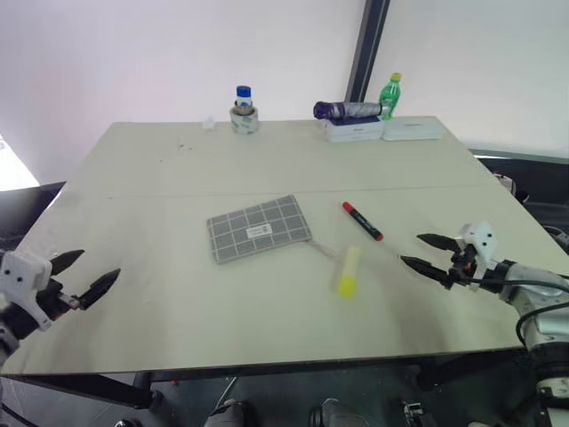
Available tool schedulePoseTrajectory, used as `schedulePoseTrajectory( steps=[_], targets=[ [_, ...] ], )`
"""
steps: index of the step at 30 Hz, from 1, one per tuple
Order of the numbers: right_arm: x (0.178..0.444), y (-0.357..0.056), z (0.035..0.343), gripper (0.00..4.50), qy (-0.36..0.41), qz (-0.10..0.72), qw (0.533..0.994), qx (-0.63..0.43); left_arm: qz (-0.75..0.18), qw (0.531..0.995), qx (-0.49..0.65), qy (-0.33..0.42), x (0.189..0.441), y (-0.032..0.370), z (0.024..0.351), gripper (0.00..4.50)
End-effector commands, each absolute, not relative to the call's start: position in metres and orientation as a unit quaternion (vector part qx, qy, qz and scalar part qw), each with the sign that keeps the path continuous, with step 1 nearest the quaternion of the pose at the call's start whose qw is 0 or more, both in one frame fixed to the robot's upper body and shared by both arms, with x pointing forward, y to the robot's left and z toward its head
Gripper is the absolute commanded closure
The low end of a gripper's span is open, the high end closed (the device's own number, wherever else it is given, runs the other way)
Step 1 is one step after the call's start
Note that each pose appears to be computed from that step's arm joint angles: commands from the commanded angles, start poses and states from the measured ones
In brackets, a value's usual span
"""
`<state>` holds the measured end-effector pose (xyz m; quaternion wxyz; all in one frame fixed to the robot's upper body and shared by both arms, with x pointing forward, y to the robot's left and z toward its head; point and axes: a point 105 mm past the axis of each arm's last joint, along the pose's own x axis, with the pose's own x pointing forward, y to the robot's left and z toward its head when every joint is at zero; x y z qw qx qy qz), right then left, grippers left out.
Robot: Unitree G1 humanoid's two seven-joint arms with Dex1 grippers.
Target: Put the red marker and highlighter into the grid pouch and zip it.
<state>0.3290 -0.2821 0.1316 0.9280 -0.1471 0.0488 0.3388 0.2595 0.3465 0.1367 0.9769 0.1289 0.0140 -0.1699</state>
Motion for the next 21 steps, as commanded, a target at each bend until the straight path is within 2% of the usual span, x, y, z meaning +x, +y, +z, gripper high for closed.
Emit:
schedulePoseTrajectory(
  steps=[1,21],
  targets=[
    [0.329,-0.283,0.152,0.8,0.018,0.335,0.928,-0.16,-0.168,0.973,0.156,-0.001,0.263,0.343,0.146,0.0],
    [0.337,-0.271,0.153,0.8,0.013,0.349,0.925,-0.152,-0.181,0.965,0.187,-0.02,0.264,0.337,0.15,0.0]
  ],
)
